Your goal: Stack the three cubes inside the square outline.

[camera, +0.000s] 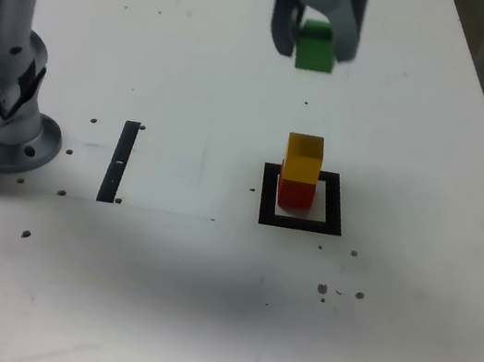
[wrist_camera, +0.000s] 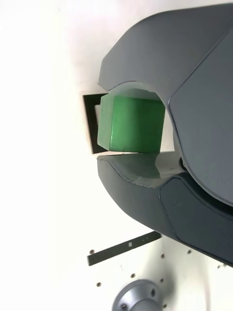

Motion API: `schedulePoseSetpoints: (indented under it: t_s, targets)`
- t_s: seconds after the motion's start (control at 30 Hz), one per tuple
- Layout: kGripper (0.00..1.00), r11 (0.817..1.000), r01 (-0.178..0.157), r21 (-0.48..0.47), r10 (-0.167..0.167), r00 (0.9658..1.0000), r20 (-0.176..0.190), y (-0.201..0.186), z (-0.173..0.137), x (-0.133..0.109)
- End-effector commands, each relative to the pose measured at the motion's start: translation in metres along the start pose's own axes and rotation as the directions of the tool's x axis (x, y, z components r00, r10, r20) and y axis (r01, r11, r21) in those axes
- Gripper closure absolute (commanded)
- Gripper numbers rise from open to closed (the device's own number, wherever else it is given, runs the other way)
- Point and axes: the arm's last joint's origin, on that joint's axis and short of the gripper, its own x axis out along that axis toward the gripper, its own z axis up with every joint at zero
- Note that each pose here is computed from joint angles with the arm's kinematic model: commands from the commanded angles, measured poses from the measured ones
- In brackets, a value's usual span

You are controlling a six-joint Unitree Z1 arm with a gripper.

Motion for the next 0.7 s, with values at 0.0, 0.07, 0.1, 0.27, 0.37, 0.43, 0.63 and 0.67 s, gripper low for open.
schedulePoseSetpoints:
  t_s: [0.0, 0.07, 0.1, 0.27, 0.37, 0.43, 0.63, 0.67]
  targets:
    - [0.81, 1.000, 0.003, -0.001, -0.003, 1.0000, -0.001, -0.009, 0.001, 0.000]
    - [0.81, 1.000, 0.007, -0.006, -0.007, 1.0000, 0.001, -0.017, 0.002, 0.001]
    - [0.81, 1.000, 0.009, -0.009, -0.008, 1.0000, 0.002, -0.021, 0.003, 0.001]
    - [0.81, 0.999, 0.024, -0.027, -0.024, 0.9995, 0.020, -0.034, 0.009, 0.007]
    - [0.81, 0.999, 0.025, -0.038, -0.024, 0.9994, 0.024, -0.037, 0.013, 0.011]
    - [0.81, 0.999, 0.022, -0.042, -0.022, 0.9997, 0.015, -0.038, 0.014, 0.015]
    - [0.81, 0.999, 0.025, -0.046, -0.026, 0.9994, -0.024, -0.041, 0.019, 0.026]
    - [0.81, 0.999, 0.029, -0.046, -0.030, 0.9991, -0.030, -0.041, 0.020, 0.028]
